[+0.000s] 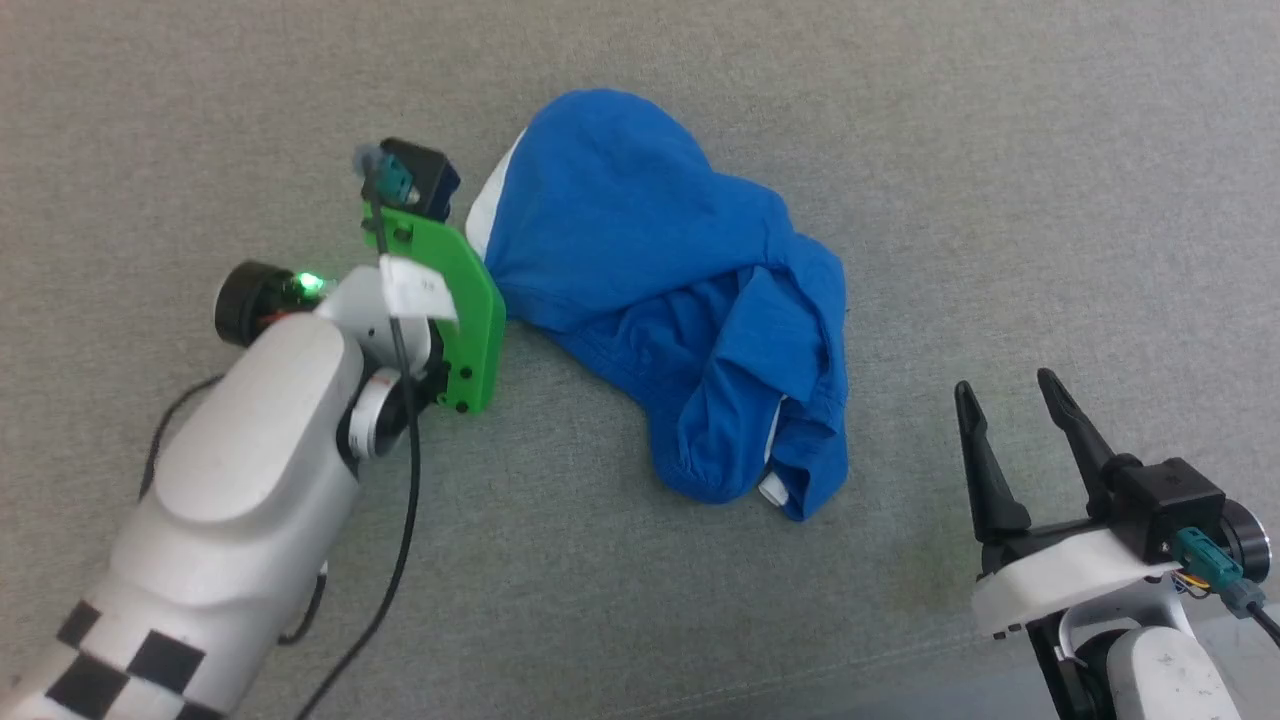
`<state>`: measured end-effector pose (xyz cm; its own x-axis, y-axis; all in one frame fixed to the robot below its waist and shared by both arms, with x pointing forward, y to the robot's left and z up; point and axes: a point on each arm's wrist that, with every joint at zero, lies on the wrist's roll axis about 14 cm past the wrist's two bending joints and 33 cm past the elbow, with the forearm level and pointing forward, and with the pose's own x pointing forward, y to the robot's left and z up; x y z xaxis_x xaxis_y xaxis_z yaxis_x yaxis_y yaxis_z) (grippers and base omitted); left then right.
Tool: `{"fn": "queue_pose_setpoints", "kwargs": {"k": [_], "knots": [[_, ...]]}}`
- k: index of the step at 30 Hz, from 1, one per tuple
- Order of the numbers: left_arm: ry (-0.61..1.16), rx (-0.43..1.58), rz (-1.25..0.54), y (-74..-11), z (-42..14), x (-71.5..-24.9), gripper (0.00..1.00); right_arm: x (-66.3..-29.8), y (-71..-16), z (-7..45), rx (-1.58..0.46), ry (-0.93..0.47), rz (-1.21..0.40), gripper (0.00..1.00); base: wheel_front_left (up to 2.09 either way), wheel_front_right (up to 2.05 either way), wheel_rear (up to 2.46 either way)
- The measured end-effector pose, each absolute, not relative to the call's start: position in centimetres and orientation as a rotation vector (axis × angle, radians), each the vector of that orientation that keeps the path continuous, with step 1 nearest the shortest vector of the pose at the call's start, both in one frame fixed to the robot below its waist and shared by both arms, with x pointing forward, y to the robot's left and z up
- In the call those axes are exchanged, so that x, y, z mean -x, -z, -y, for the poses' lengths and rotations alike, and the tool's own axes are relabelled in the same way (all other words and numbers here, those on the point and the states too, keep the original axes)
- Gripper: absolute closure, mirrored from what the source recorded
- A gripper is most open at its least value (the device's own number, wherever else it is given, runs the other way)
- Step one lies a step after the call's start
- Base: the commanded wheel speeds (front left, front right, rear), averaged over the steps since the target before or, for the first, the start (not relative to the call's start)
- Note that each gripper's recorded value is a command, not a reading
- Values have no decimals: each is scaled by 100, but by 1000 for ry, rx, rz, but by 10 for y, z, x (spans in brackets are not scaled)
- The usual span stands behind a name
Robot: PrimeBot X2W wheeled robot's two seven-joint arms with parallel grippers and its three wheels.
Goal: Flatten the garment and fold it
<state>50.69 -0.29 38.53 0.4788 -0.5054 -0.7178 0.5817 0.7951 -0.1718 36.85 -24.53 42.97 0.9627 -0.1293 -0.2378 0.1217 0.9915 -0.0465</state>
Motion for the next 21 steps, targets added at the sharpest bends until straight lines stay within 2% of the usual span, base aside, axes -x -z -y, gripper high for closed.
{"fn": "queue_pose_setpoints", "kwargs": {"k": [8, 14, 21], "knots": [[505, 4, -623, -426, -33, -518, 100, -370, -445, 237, 35, 99, -202, 0, 0, 0, 0], [361, 50, -288, -522, -73, -541, 100, -369, -461, 224, 30, 61, -166, 0, 0, 0, 0], [328, 53, 107, -657, -90, -528, 100, -364, -481, 210, 19, 19, -112, 0, 0, 0, 0]]}}
